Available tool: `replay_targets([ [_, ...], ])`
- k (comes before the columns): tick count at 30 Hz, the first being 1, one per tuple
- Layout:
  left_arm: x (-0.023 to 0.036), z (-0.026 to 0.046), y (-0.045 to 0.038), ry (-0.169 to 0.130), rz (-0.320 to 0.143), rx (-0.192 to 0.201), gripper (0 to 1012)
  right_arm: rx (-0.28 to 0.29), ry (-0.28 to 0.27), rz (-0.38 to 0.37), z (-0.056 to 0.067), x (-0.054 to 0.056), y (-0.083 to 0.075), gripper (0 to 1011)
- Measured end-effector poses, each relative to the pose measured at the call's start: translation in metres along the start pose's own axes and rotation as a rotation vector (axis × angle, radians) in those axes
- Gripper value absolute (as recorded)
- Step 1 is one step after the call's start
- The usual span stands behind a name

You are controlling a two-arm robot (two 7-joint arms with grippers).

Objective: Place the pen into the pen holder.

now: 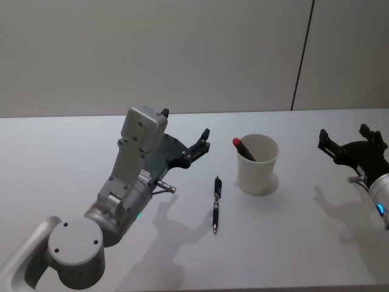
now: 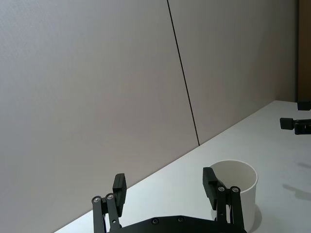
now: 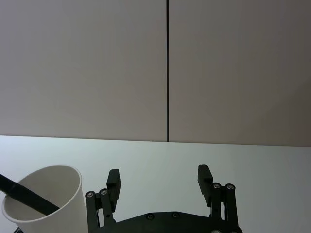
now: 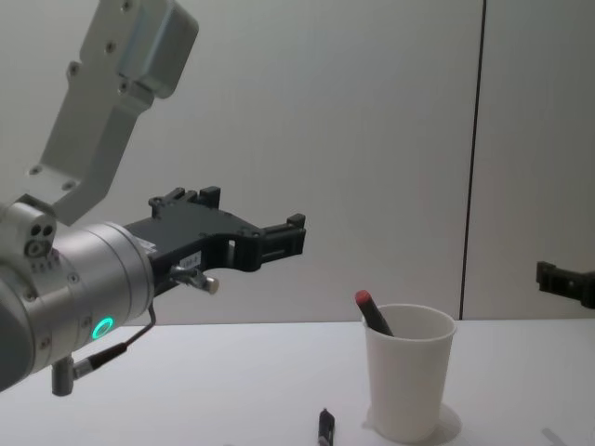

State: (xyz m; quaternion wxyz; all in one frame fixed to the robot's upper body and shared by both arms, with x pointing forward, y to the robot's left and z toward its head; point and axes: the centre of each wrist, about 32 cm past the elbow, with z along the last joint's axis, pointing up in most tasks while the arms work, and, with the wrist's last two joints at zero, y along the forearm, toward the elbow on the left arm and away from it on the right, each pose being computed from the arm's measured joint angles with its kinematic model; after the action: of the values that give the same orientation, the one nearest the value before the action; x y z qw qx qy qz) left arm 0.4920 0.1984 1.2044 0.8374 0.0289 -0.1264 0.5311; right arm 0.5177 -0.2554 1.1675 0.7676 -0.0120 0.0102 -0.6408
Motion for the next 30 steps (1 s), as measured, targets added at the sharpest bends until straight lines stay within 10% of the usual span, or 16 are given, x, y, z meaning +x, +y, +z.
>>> replay_targets([
  [30,0.0000,0.0000,0.0000,0.000,0.000,0.000,1000,-0.001,0.000,0.000,-0.0002,0.0001,0.0000,1002],
])
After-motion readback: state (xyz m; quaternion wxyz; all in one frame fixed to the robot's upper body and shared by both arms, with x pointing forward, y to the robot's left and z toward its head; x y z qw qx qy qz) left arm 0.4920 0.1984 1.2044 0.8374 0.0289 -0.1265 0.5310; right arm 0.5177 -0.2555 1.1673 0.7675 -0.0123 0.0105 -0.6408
